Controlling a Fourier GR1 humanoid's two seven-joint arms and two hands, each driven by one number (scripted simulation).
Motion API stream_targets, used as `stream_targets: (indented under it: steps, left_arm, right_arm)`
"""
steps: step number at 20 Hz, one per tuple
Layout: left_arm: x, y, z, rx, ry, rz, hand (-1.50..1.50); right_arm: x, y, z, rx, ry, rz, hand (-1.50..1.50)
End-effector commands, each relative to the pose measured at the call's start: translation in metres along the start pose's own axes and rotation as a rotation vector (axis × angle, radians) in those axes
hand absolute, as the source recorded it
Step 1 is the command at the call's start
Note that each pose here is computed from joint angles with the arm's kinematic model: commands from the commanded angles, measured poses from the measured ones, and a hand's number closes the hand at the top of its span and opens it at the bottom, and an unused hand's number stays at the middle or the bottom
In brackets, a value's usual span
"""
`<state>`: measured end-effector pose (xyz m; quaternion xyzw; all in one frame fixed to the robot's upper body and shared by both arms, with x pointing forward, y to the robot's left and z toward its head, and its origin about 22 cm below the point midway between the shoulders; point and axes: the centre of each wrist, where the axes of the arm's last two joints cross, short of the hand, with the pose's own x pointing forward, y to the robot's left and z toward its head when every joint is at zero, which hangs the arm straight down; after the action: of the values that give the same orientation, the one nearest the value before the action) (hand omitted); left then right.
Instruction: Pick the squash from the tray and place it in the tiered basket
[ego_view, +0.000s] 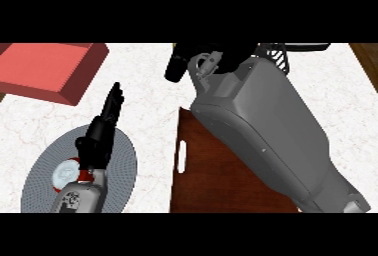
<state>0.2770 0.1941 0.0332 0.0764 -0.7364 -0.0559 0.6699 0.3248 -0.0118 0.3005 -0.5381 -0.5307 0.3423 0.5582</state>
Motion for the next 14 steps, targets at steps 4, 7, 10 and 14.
stream_targets:
  steps: [4,7,10,14]
  left_arm:
    - [-0.020,-0.002,0.002,0.012,-0.003,-0.004,0.00]
    - [-0.014,0.005,0.003,0.004,-0.006,-0.011,0.00]
    - [-0.005,0.022,-0.011,0.008,0.002,-0.011,0.00]
    - [-0.002,0.005,-0.001,0.014,-0.001,-0.001,0.00]
  right_arm:
    - [0.019,-0.016,-0.020,0.010,0.197,-0.027,1.50]
    - [0.018,-0.009,-0.034,-0.027,0.227,-0.051,1.50]
    - [0.015,-0.016,-0.054,-0.037,0.254,0.033,1.50]
    - [0.000,0.012,-0.071,-0.044,0.255,0.063,1.50]
